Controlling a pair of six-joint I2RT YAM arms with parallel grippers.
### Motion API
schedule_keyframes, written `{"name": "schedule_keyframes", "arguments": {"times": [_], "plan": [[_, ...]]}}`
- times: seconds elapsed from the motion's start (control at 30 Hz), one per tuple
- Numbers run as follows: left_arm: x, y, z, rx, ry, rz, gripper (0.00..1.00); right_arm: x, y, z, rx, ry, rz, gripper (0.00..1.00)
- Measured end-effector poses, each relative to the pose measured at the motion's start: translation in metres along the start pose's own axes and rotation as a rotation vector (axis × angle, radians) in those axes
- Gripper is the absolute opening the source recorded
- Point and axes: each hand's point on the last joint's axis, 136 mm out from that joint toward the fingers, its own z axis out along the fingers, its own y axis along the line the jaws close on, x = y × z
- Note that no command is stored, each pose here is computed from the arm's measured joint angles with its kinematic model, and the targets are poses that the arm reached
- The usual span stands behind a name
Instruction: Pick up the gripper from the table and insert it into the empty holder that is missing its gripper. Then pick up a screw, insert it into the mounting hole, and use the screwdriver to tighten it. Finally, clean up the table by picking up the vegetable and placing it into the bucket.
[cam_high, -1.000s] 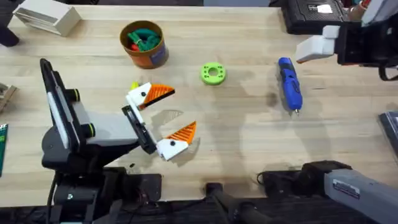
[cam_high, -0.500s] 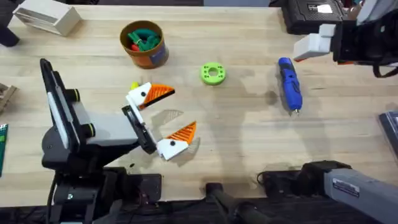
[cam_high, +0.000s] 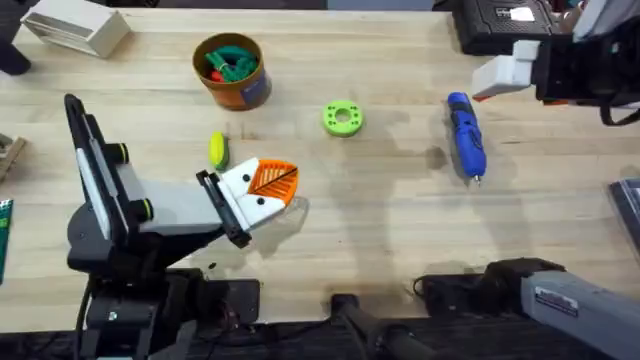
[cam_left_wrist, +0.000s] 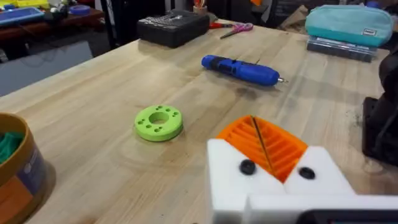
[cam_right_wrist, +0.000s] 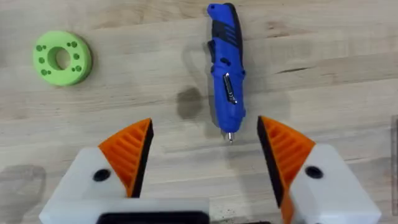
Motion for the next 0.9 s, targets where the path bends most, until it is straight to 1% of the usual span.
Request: {"name": "schedule_keyframes", "arguments": {"times": [0.2, 0.27, 0.4, 0.63, 0.7, 0.83, 0.9], "plan": [[0.000, 0.000, 0.000, 0.000, 0.000, 0.000, 0.011, 0.001, 0.000, 0.003, 0.003, 0.017, -0.002, 0.967], [0.000, 0.000, 0.000, 0.000, 0.000, 0.000, 0.011, 0.006, 0.000, 0.011, 0.010, 0.061, -0.006, 0.967], [0.000, 0.000, 0.000, 0.000, 0.000, 0.000, 0.011, 0.005, 0.001, 0.019, 0.010, 0.064, -0.006, 0.967], [0.000, 0.000, 0.000, 0.000, 0.000, 0.000, 0.011, 0.018, 0.000, 0.035, 0.016, 0.104, -0.023, 0.969], [0.000, 0.000, 0.000, 0.000, 0.000, 0.000, 0.011, 0.016, 0.001, 0.037, 0.014, 0.095, -0.037, 0.969], [0.000, 0.000, 0.000, 0.000, 0.000, 0.000, 0.011, 0.002, 0.001, 0.039, 0.009, 0.044, -0.048, 0.985], [0.000, 0.000, 0.000, 0.000, 0.000, 0.000, 0.011, 0.001, 0.001, 0.042, 0.009, 0.048, -0.075, 0.987]]}}
